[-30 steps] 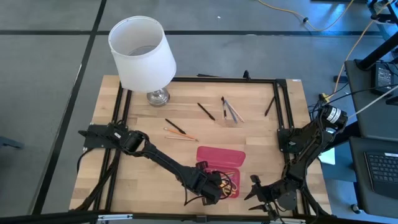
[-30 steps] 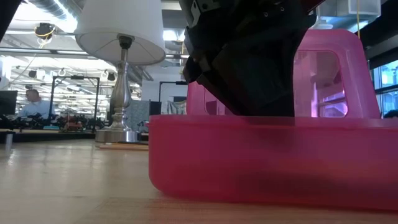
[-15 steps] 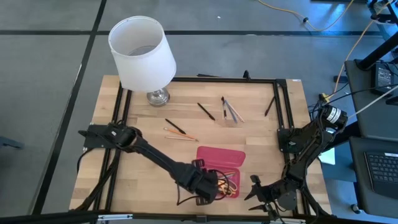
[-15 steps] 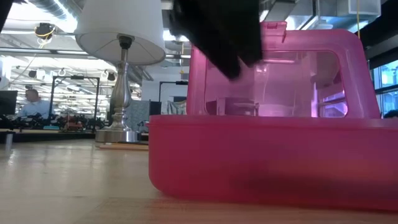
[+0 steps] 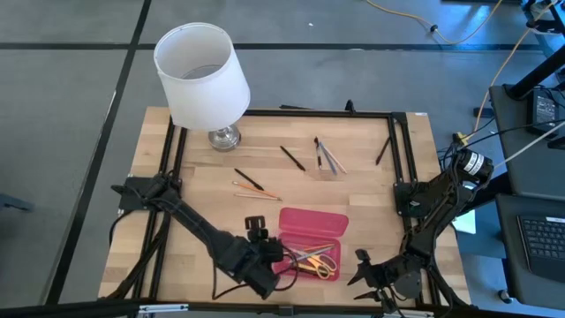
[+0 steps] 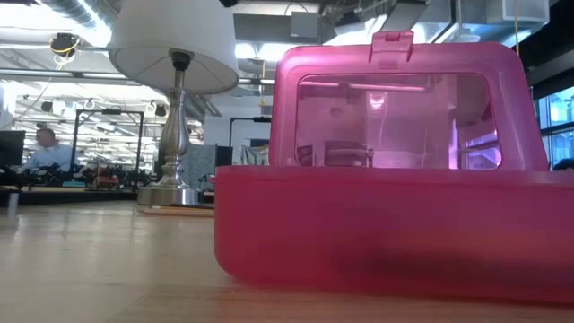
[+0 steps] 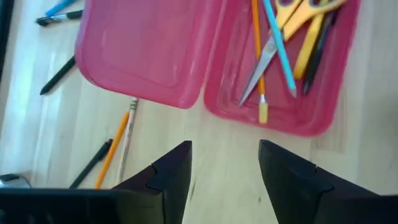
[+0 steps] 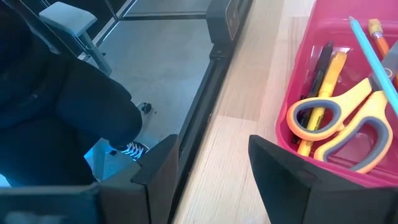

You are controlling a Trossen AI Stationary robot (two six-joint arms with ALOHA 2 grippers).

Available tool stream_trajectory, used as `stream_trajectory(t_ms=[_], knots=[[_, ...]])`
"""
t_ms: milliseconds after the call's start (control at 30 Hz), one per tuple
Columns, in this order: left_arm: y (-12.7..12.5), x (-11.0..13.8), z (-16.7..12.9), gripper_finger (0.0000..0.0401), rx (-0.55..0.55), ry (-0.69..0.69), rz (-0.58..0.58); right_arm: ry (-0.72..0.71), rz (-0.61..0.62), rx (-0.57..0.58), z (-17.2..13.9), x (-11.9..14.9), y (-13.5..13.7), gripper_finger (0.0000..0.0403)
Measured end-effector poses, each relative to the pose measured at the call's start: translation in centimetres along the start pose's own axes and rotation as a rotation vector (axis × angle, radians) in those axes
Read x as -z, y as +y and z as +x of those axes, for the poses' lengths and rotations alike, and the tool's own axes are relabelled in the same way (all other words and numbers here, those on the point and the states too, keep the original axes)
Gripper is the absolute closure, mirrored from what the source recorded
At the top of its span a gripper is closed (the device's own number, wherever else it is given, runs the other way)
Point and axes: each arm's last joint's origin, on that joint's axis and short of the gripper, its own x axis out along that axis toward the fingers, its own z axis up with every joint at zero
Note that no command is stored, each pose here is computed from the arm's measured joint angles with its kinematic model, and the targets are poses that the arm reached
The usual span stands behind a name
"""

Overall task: Pick & place school supplies into a supply box
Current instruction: Put the brown supply into the pink supply box

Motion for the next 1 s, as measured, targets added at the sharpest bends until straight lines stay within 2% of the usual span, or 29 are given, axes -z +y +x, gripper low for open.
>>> stream_trajectory(t_ms=[133,267,400,600,733,833,1000], knots=[[0.4,0.7,-0.1,0.0228,-0.053,0.053,-0.003,0.001,-0.001,0.001,0.0,0.0,0.0,0.0205],[2.1,1.2,0.2,0.0235,-0.158,0.154,-0.024,0.001,-0.001,0.001,0.0,0.0,0.0,0.0205],[3.1,0.8,1.4,0.0242,-0.163,0.193,0.010,0.002,-0.001,0.002,0.0,0.0,0.0,0.0205],[7.3,0.8,3.1,0.0254,-0.210,0.289,0.015,0.009,0.041,0.005,0.0,0.1,-0.1,0.0205],[10.6,2.1,3.5,0.0263,-0.252,0.289,-0.023,0.031,0.104,-0.013,0.0,0.2,0.0,0.0205],[13.1,3.4,4.1,0.0270,-0.212,0.233,-0.061,0.040,0.151,-0.019,0.0,0.4,0.2,0.0205],[16.5,6.0,6.9,0.0284,-0.012,0.074,-0.084,0.049,0.155,-0.024,-0.2,0.6,0.4,0.0205]])
